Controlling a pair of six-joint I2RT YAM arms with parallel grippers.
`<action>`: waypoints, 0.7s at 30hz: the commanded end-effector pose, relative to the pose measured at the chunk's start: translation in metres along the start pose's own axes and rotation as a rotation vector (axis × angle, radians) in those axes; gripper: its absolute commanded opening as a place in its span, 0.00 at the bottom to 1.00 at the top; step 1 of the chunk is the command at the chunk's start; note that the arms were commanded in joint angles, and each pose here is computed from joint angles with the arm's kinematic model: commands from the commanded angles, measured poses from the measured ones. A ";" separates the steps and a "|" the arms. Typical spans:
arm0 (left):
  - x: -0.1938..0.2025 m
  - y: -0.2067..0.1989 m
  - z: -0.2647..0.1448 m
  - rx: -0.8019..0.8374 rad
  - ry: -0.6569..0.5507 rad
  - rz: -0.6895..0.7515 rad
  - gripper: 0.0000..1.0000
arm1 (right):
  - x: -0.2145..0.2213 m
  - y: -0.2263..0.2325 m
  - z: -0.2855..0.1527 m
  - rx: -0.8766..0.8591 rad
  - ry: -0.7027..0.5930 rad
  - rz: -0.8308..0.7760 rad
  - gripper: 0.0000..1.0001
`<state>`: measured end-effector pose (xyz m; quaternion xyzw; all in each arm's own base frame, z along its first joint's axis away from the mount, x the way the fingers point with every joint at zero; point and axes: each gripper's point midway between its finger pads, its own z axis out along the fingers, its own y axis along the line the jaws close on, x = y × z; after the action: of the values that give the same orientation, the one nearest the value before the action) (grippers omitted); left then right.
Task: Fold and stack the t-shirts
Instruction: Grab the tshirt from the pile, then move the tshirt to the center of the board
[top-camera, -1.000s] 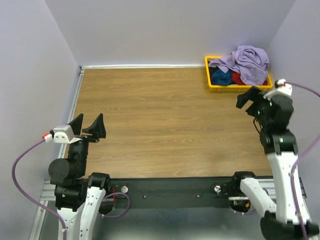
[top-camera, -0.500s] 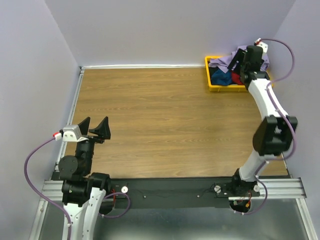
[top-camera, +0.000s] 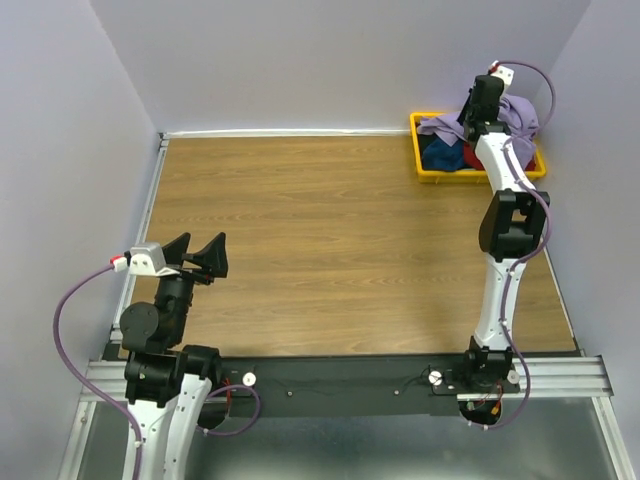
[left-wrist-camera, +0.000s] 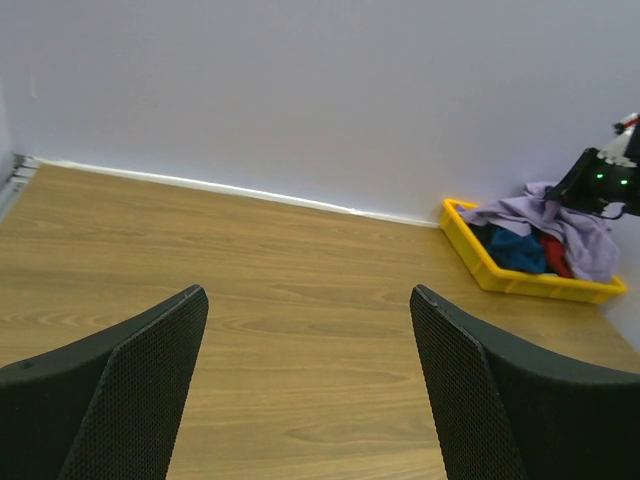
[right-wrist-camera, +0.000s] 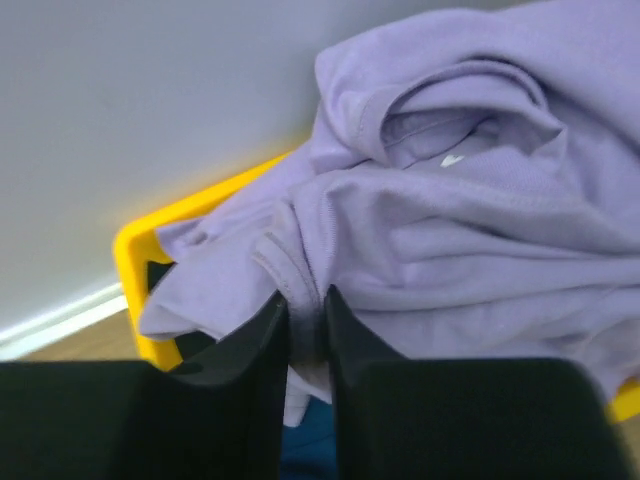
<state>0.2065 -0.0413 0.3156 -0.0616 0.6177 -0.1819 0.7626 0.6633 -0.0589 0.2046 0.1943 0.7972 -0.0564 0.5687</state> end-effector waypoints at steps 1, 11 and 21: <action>0.006 -0.016 0.001 0.071 0.039 -0.077 0.90 | -0.039 -0.008 -0.011 0.034 -0.090 -0.028 0.14; 0.004 -0.017 0.001 0.081 0.027 -0.063 0.90 | -0.061 0.018 -0.182 -0.291 -0.022 -0.063 0.01; -0.009 -0.020 -0.008 0.091 -0.029 -0.064 0.90 | 0.066 0.151 -0.454 -1.016 0.394 0.006 0.01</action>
<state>0.1993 -0.0528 0.3209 -0.0558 0.6090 -0.2226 0.7592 0.3688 0.1514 0.3993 -0.0567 0.7534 0.2525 0.6045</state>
